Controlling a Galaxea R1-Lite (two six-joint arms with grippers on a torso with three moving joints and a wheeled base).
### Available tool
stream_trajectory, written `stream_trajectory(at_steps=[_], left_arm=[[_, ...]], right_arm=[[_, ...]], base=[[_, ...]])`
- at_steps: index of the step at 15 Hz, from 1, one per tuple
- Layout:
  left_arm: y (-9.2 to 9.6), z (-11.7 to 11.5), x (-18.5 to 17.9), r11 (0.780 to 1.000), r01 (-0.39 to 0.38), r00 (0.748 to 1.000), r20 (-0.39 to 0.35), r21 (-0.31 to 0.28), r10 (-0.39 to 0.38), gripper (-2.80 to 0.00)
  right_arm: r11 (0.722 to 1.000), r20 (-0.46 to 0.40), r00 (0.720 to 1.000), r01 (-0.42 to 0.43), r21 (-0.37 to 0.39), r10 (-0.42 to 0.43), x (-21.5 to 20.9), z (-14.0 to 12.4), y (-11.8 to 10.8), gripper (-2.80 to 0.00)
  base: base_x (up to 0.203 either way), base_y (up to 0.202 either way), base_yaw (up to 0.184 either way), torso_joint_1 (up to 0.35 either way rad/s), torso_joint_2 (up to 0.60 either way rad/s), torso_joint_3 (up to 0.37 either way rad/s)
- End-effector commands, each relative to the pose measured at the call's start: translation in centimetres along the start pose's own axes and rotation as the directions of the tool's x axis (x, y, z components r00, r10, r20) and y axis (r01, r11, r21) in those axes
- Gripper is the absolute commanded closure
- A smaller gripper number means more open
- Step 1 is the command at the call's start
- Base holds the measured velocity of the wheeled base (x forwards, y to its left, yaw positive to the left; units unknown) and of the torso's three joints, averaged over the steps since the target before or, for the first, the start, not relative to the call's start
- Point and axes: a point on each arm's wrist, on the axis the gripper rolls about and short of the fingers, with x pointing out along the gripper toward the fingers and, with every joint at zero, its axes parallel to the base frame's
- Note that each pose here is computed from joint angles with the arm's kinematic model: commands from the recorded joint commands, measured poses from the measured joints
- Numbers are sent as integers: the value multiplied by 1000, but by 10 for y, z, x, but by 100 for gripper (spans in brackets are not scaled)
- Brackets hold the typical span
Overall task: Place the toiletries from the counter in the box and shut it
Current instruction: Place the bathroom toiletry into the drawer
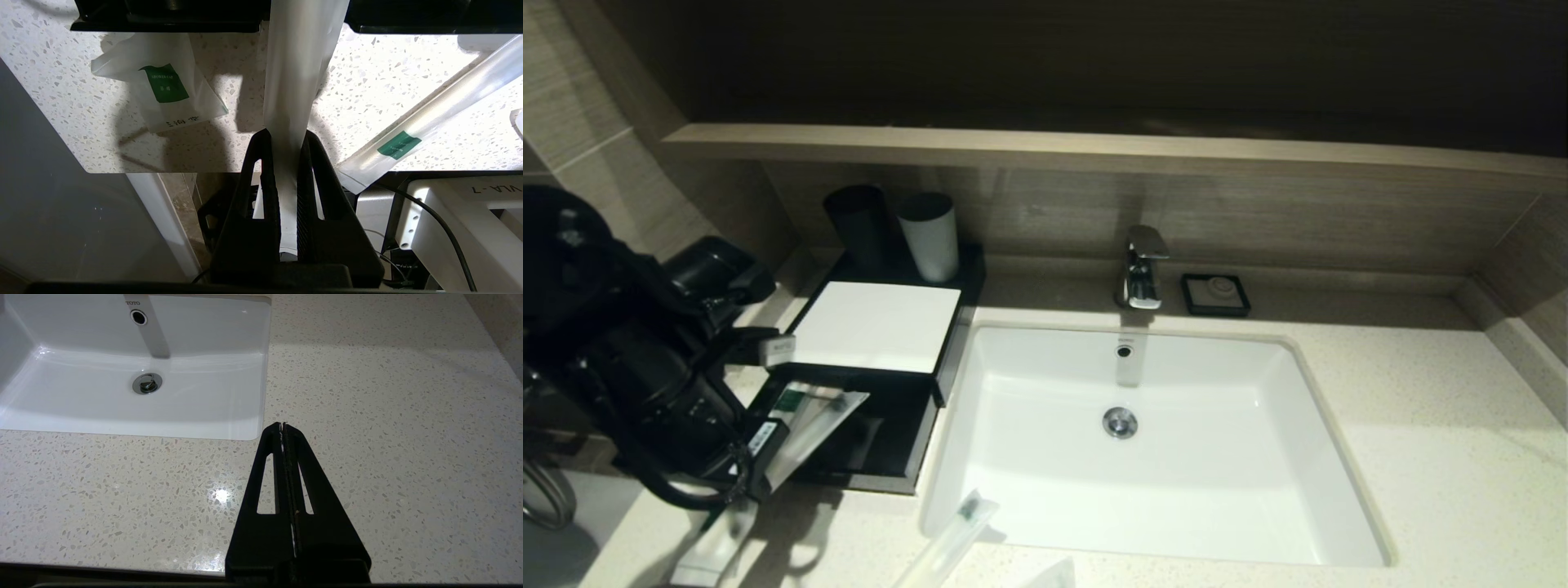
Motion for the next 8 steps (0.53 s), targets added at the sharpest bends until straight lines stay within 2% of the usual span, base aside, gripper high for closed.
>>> stream_trajectory(at_steps=[1,8], left_arm=[[0,5,2,1000,-1,1000,-9,-1,1,0],[-1,18,12,1000,-2,1000,-12,-13,2,0]], right_arm=[[1000,-1,1000,-1,0,1,0,0,0,0],[1000,-1,1000,0,0,0,0,0,0,0]], base=[[0,0,0,0,0,0],[0,0,0,0,0,0]])
